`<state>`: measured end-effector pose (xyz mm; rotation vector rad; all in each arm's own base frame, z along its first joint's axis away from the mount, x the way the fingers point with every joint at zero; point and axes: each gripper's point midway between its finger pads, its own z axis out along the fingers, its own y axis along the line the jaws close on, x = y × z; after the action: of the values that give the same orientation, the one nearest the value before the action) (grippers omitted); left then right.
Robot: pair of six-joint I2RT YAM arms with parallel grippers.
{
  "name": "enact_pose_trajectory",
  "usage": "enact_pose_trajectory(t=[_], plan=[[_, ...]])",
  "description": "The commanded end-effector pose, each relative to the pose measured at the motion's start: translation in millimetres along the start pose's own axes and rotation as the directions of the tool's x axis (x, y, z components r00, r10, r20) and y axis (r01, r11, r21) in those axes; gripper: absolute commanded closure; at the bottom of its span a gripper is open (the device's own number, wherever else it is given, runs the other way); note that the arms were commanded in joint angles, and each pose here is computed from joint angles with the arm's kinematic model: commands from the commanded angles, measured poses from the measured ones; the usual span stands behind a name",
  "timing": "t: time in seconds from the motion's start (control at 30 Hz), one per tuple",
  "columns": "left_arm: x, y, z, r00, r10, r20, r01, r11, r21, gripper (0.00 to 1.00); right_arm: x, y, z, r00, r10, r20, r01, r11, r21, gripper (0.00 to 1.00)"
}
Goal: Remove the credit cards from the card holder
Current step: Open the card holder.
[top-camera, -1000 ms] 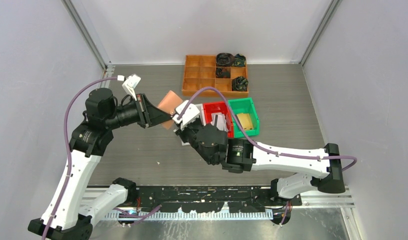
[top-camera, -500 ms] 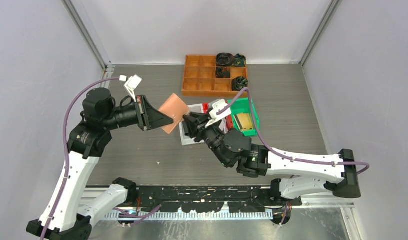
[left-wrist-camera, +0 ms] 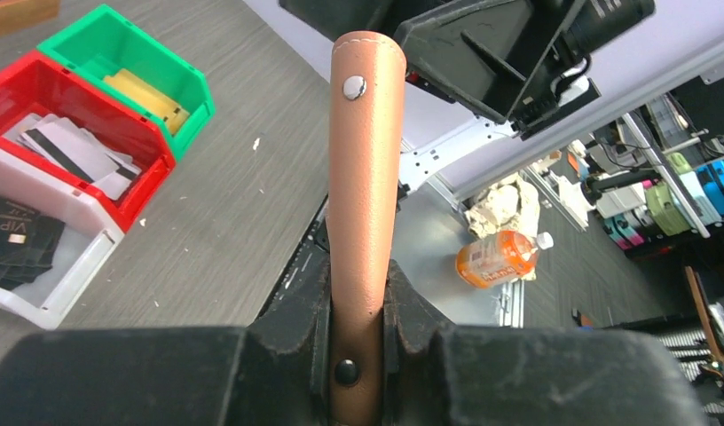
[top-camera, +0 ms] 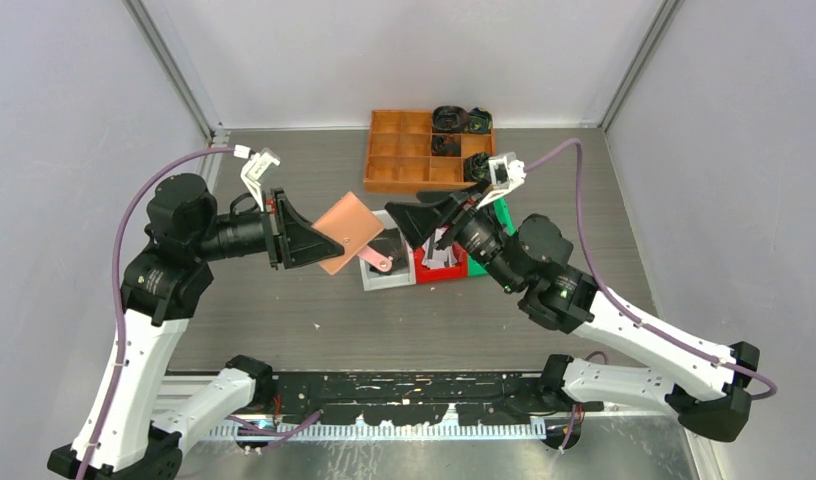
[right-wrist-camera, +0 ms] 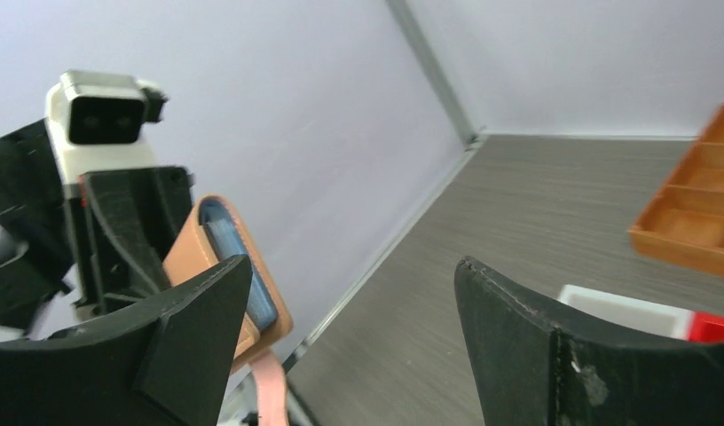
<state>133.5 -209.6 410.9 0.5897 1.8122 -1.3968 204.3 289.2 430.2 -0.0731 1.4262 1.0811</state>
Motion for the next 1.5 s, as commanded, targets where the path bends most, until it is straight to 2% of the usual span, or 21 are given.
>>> enact_pose_trajectory(t=[0.0,0.17,0.37,0.5,0.67,0.77,0.87,1.0,1.33,1.47], plan=[[-9,-34,-8,0.998,0.061,0.009,-0.061,0.992,0.113,1.00,14,63,-15,0.970,0.070,-0.234,-0.151,0.925,-0.348,0.11],[-12,-47,-10,1.000,0.014,0.004,-0.015,0.987,0.161,1.00,29,89,-31,0.939,0.031,-0.342,-0.216,0.827,-0.519,0.17],[-17,-55,-12,1.000,0.000,0.016,-0.003,0.982,0.188,1.00,46,105,-46,0.899,0.047,-0.435,-0.329,0.728,-0.602,0.23],[-19,-60,-13,1.000,-0.008,0.015,0.005,0.978,0.206,1.00,50,105,-43,0.894,0.051,-0.446,-0.340,0.726,-0.598,0.30],[-18,-66,-14,0.999,-0.042,-0.003,0.042,0.970,0.239,1.00,50,100,-34,0.903,0.061,-0.425,-0.322,0.751,-0.576,0.52],[-17,-68,-14,0.998,-0.055,-0.012,0.056,0.967,0.249,1.00,49,96,-26,0.912,0.071,-0.404,-0.307,0.772,-0.556,0.58],[-17,-69,-15,0.998,-0.056,-0.012,0.057,0.965,0.255,1.00,46,95,-18,0.918,0.095,-0.386,-0.307,0.785,-0.538,0.57],[-16,-69,-15,0.998,-0.053,-0.013,0.055,0.965,0.255,1.00,42,103,-17,0.915,0.108,-0.390,-0.329,0.758,-0.564,0.51],[-13,-70,-16,0.999,-0.041,-0.015,0.043,0.965,0.260,1.00,47,112,-37,0.901,0.052,-0.431,-0.342,0.696,-0.631,0.50],[-13,-70,-16,0.999,-0.043,-0.016,0.045,0.965,0.259,1.00,43,112,-41,0.909,0.047,-0.415,-0.329,0.694,-0.641,0.50]])
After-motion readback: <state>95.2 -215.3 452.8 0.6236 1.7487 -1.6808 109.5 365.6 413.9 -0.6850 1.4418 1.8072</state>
